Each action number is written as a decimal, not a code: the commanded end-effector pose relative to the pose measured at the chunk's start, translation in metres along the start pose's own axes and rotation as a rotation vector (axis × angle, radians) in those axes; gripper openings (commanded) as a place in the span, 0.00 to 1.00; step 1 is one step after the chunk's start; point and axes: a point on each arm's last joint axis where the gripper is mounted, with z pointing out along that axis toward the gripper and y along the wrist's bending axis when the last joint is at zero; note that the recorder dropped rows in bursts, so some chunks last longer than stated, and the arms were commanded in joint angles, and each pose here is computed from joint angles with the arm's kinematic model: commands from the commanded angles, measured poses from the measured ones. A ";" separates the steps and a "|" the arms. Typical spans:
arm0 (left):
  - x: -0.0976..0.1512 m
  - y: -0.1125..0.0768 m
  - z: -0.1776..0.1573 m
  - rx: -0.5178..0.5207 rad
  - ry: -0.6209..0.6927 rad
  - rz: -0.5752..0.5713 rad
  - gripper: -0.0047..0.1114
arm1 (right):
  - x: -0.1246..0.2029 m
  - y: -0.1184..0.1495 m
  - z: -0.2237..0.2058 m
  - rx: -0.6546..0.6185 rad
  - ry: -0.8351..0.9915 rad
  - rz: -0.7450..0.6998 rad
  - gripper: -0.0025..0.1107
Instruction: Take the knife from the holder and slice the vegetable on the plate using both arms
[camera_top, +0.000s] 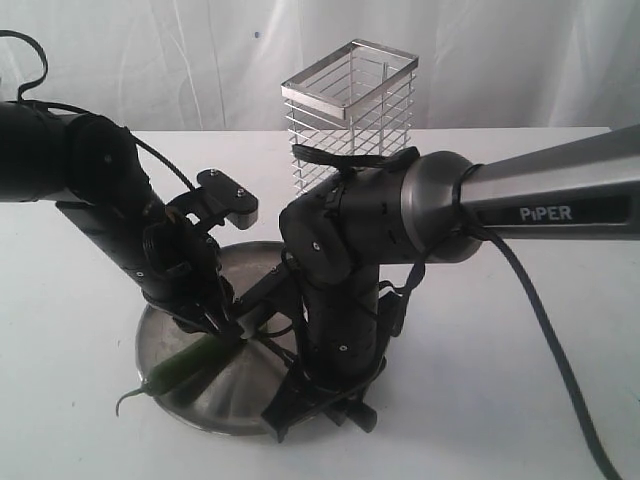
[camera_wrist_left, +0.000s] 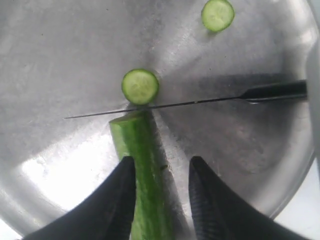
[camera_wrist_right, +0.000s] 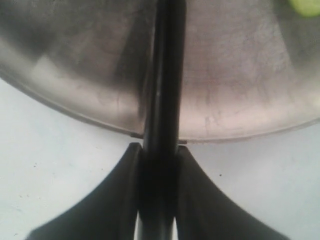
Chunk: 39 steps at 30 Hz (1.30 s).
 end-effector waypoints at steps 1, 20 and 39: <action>0.000 -0.001 -0.002 -0.002 -0.015 -0.001 0.39 | -0.001 0.001 -0.001 -0.003 0.005 -0.011 0.02; -0.002 0.001 -0.034 -0.096 -0.083 -0.010 0.39 | 0.000 -0.015 -0.025 0.112 -0.094 0.085 0.02; 0.021 -0.009 -0.043 -0.086 -0.068 -0.082 0.39 | -0.036 -0.013 0.008 -0.099 -0.276 0.221 0.35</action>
